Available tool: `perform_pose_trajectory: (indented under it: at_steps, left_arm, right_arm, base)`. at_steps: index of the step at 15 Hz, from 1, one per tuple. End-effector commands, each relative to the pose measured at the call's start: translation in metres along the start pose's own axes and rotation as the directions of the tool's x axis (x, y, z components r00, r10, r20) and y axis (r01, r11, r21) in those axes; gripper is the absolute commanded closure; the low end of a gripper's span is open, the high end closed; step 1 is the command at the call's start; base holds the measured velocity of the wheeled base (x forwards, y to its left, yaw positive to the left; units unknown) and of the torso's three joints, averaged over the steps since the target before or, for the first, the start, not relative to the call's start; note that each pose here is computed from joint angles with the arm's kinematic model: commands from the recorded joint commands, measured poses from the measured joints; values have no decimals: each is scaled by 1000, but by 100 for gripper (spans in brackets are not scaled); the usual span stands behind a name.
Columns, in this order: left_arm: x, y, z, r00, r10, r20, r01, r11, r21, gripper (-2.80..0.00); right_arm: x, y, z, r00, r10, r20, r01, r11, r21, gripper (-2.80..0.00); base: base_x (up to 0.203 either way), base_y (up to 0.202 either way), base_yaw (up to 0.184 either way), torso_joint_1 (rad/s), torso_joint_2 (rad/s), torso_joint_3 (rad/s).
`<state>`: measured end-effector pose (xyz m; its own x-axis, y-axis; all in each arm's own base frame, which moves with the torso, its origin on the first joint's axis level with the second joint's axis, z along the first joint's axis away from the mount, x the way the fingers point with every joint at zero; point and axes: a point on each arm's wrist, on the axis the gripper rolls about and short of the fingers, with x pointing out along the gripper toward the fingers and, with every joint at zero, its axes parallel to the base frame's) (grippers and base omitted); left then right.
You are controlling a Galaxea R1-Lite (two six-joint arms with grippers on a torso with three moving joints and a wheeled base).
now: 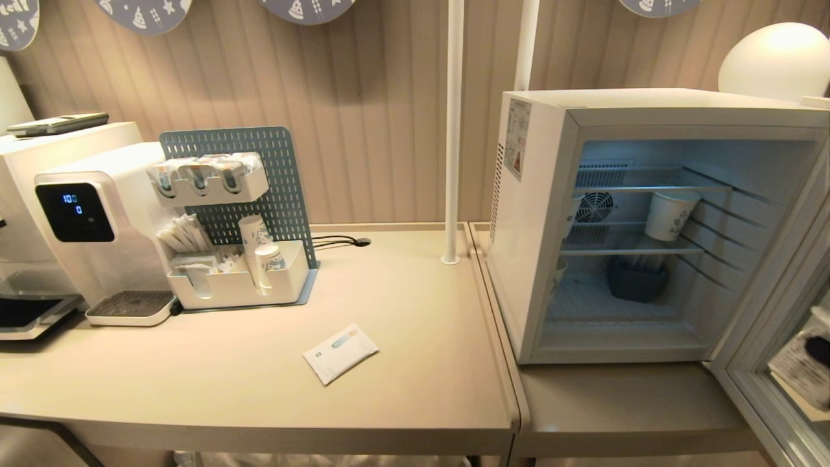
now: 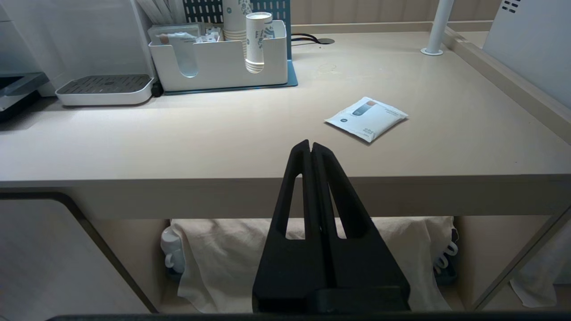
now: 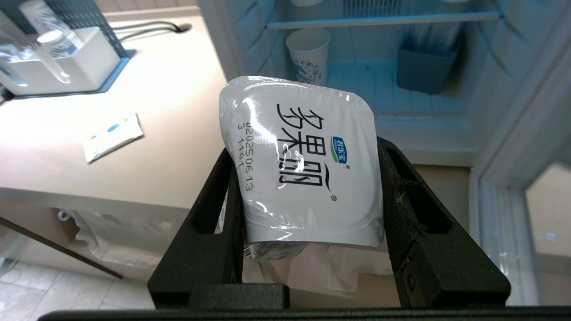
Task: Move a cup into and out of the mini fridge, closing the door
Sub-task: Put the yoghurt in the freezer
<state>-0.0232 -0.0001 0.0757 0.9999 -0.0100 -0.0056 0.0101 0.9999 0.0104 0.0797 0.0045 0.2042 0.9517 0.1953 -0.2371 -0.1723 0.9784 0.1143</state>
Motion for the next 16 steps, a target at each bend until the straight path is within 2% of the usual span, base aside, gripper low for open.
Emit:
perform_pose_trajectory:
  at_steps: [1,4,7,10,14,16]
  left_arm:
    - [0,0,0,1000,-1,-1,1,1000,0,0]
    - [0,0,0,1000,0,-1,0,1000,0,0]
    - [0,0,0,1000,-1,-1,1,1000,0,0]
    - [0,0,0,1000,-1,0,1,1000,0,0]
    - [0,0,0,1000,-1,-1,1,1000,-1,0]
    - [0,0,0,1000,1,3,-1,1000,-1,0]
  right_arm:
    - [67,-13,-3,982,-8,-187,16,999,40,0]
    - [129,-26,-11,973,-58,-224,68,997,38,0]
    - [179,-28,-21,972,-172,-158,172,985,-16,0]
    - [204,-15,-30,952,-295,-78,285,951,-117,0]
    - [235,-5,-64,910,-409,-71,393,904,-170,0]
    - [249,-5,-88,898,-436,-62,419,890,-180,0]
  base:
    - [0,0,0,0,0,0]
    - [0,0,0,0,0,0]
    - [0,0,0,0,0,0]
    - [0,0,0,0,0,0]
    - [0,0,0,0,0,0]
    - [0,0,0,0,0,0]
